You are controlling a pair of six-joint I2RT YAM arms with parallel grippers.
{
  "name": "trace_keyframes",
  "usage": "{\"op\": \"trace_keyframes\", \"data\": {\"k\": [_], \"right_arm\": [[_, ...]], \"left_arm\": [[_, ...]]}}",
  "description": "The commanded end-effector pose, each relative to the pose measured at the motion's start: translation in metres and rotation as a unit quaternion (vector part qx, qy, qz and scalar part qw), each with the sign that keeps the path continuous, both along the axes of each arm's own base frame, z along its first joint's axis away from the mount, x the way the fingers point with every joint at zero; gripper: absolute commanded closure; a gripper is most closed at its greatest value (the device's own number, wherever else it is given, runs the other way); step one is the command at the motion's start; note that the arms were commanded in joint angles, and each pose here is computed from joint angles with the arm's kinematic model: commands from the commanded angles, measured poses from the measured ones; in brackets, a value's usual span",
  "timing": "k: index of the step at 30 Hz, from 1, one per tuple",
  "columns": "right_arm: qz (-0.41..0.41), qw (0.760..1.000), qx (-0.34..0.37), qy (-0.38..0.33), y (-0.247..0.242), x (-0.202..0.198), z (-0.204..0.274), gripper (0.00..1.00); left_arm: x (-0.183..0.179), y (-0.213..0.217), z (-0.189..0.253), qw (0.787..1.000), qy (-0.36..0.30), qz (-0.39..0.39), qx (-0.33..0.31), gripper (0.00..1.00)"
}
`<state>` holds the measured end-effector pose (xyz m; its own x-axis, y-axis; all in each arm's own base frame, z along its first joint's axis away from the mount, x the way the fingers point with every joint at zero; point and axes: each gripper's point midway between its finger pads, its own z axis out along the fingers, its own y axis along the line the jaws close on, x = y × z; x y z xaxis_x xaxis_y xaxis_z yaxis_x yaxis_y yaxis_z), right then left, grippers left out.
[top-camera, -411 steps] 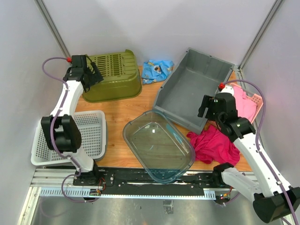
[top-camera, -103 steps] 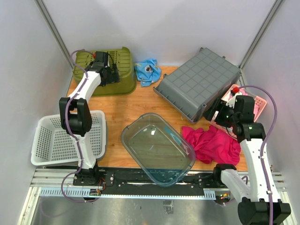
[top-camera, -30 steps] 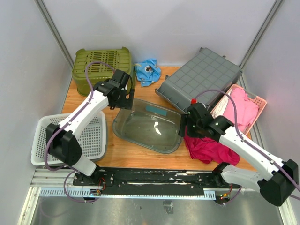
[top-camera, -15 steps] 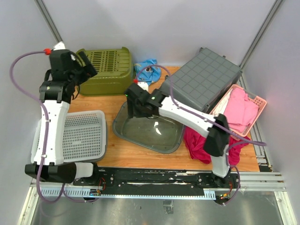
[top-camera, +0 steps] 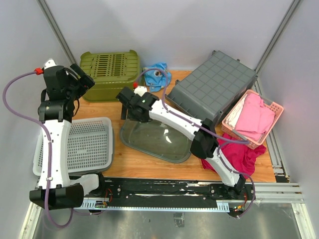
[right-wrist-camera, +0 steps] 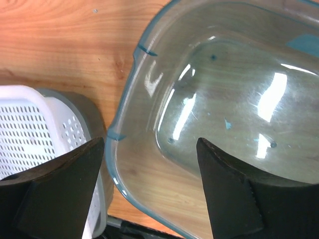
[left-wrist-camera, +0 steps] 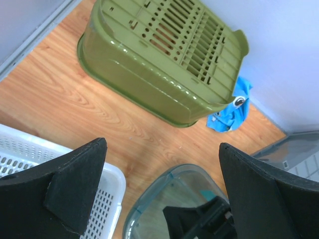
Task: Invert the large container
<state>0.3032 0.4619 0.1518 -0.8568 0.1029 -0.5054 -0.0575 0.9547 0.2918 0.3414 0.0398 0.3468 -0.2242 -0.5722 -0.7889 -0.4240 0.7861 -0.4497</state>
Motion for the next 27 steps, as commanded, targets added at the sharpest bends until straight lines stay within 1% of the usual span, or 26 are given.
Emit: {"op": "trace_keyframes", "data": {"k": [1,7,12,15,17,21,23,27], "right_arm": [[-0.032,0.998,0.03,-0.035,0.021,0.016,0.004,0.23],[-0.029,0.998,0.051,-0.034,0.047,0.028,-0.024,0.22],[-0.021,0.998,0.049,-0.036,0.057,0.035,-0.046,0.22],[-0.008,0.998,0.046,-0.037,0.059,0.035,-0.05,0.23],[-0.005,0.998,0.042,-0.035,0.057,0.034,-0.052,0.35],[-0.006,0.998,0.054,-0.022,0.057,0.027,-0.052,0.66],[-0.007,0.998,0.058,-0.018,0.058,0.025,-0.05,0.78],[-0.017,0.997,0.068,-0.013,0.058,0.023,-0.044,0.89]], "left_arm": [[-0.003,-0.002,0.017,0.999,-0.044,-0.001,-0.006,0.01],[-0.011,0.001,0.008,0.999,-0.039,0.008,0.0,0.01],[-0.015,0.004,0.003,0.999,-0.03,0.011,0.011,0.01],[-0.016,0.002,0.001,1.0,-0.03,0.006,0.008,0.01],[-0.016,0.001,0.0,1.0,-0.03,0.005,0.006,0.01],[-0.016,0.001,-0.001,1.0,-0.029,0.004,0.007,0.01],[-0.016,0.001,0.001,0.999,-0.032,0.003,0.008,0.01],[-0.018,0.002,0.005,0.999,-0.034,0.003,0.013,0.01]]}}
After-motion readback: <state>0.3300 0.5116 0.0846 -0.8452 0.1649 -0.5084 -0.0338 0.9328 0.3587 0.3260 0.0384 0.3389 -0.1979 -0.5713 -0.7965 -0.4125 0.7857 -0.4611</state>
